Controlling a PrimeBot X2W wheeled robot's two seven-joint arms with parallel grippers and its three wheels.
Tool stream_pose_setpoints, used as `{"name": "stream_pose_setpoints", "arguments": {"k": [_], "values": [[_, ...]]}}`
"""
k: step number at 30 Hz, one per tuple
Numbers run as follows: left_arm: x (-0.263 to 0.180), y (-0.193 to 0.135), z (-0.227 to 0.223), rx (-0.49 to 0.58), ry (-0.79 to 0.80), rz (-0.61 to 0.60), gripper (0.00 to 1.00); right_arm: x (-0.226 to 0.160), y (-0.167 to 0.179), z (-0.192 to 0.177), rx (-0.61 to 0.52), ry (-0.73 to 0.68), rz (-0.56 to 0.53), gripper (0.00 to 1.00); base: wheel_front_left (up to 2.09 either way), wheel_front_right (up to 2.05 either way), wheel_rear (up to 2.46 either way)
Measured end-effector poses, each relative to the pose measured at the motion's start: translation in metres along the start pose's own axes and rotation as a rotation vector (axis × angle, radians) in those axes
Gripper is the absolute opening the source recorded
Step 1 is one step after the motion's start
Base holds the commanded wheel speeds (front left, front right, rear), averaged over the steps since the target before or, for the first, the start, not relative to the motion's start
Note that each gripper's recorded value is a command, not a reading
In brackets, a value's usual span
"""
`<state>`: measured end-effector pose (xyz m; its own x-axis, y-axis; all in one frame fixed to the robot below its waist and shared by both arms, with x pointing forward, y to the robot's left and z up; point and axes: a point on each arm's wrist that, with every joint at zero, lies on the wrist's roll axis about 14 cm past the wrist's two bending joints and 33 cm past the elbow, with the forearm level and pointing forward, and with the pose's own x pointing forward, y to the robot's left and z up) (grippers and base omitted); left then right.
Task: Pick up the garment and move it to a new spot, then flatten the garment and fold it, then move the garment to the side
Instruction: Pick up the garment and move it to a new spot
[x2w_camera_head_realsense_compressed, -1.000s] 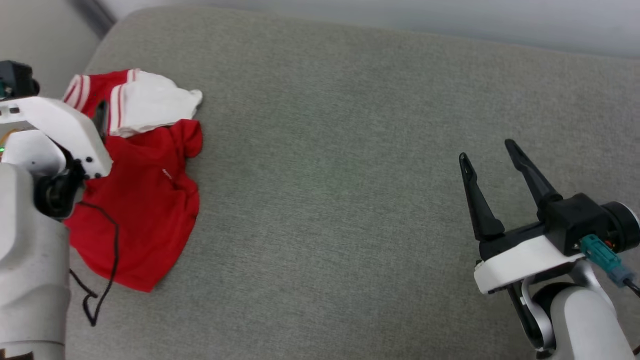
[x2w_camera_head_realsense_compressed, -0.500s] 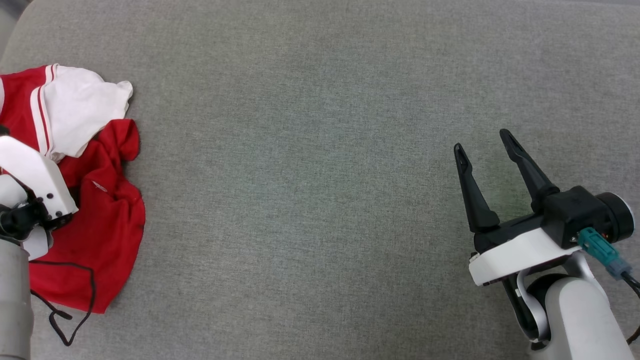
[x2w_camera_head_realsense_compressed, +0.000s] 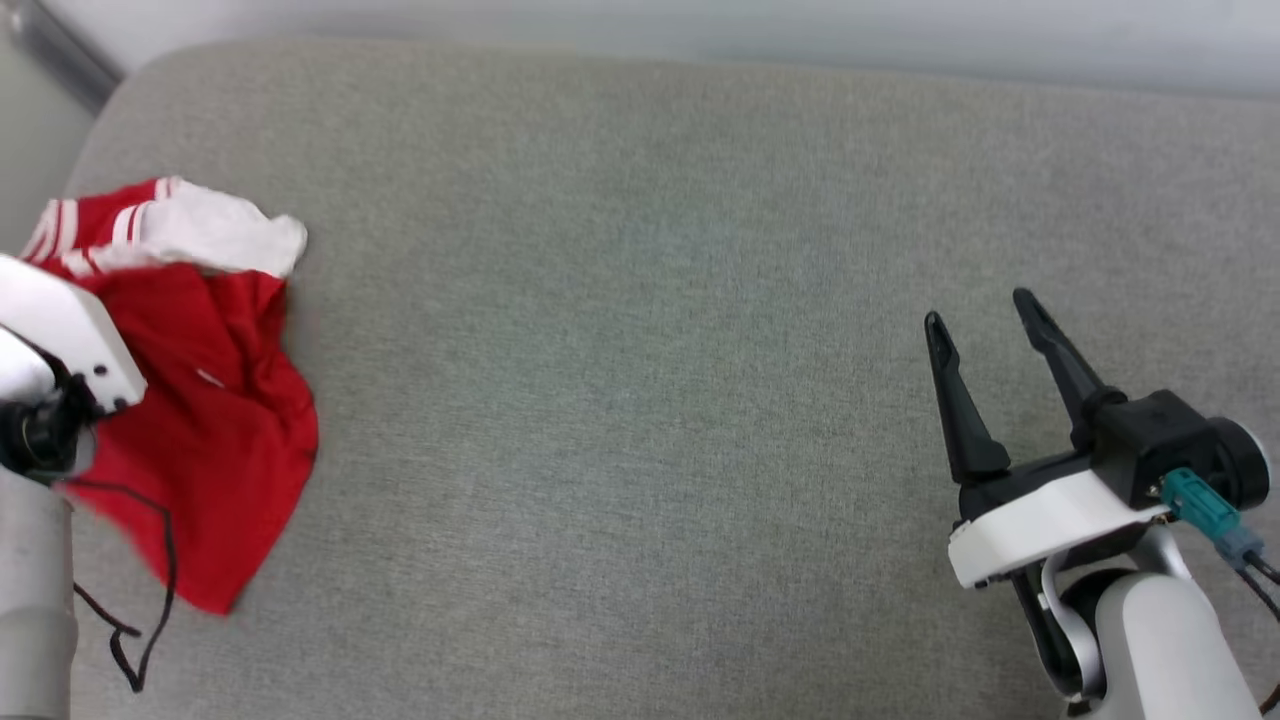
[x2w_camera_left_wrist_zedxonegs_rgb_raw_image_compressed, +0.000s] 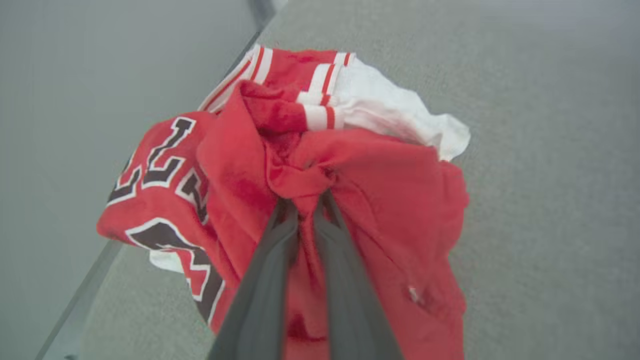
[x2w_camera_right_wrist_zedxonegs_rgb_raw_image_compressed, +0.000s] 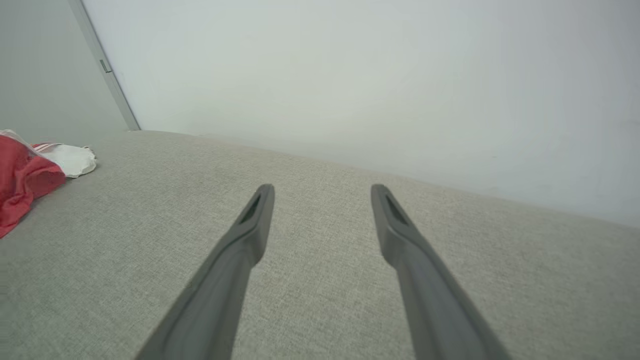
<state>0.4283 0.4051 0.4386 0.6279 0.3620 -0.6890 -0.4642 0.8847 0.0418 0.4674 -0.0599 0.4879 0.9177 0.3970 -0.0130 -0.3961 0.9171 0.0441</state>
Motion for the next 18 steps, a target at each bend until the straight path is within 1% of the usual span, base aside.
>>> {"name": "stream_pose_setpoints", "arguments": {"k": [4,9,11,14,18], "values": [[-0.029,0.001,0.057,0.038,-0.244,0.005,0.00,-0.010,0.004,0.014,-0.005,-0.024,-0.004,1.00,0.00,0.00,0.00],[-0.078,-0.012,0.124,0.075,-0.552,-0.025,0.00,-0.027,0.004,0.034,-0.021,-0.061,-0.025,1.00,0.00,0.00,0.00],[-0.100,-0.025,0.144,0.076,-0.660,-0.061,0.00,-0.035,0.002,0.042,-0.029,-0.072,-0.038,1.00,0.00,0.00,0.00],[-0.128,-0.049,0.162,0.072,-0.791,-0.132,0.00,-0.050,-0.003,0.050,-0.041,-0.081,-0.066,1.00,0.00,0.00,0.00],[-0.157,-0.096,0.177,0.077,-0.919,-0.260,0.00,-0.072,-0.016,0.058,-0.048,-0.090,-0.122,1.00,0.00,0.00,0.00]]}}
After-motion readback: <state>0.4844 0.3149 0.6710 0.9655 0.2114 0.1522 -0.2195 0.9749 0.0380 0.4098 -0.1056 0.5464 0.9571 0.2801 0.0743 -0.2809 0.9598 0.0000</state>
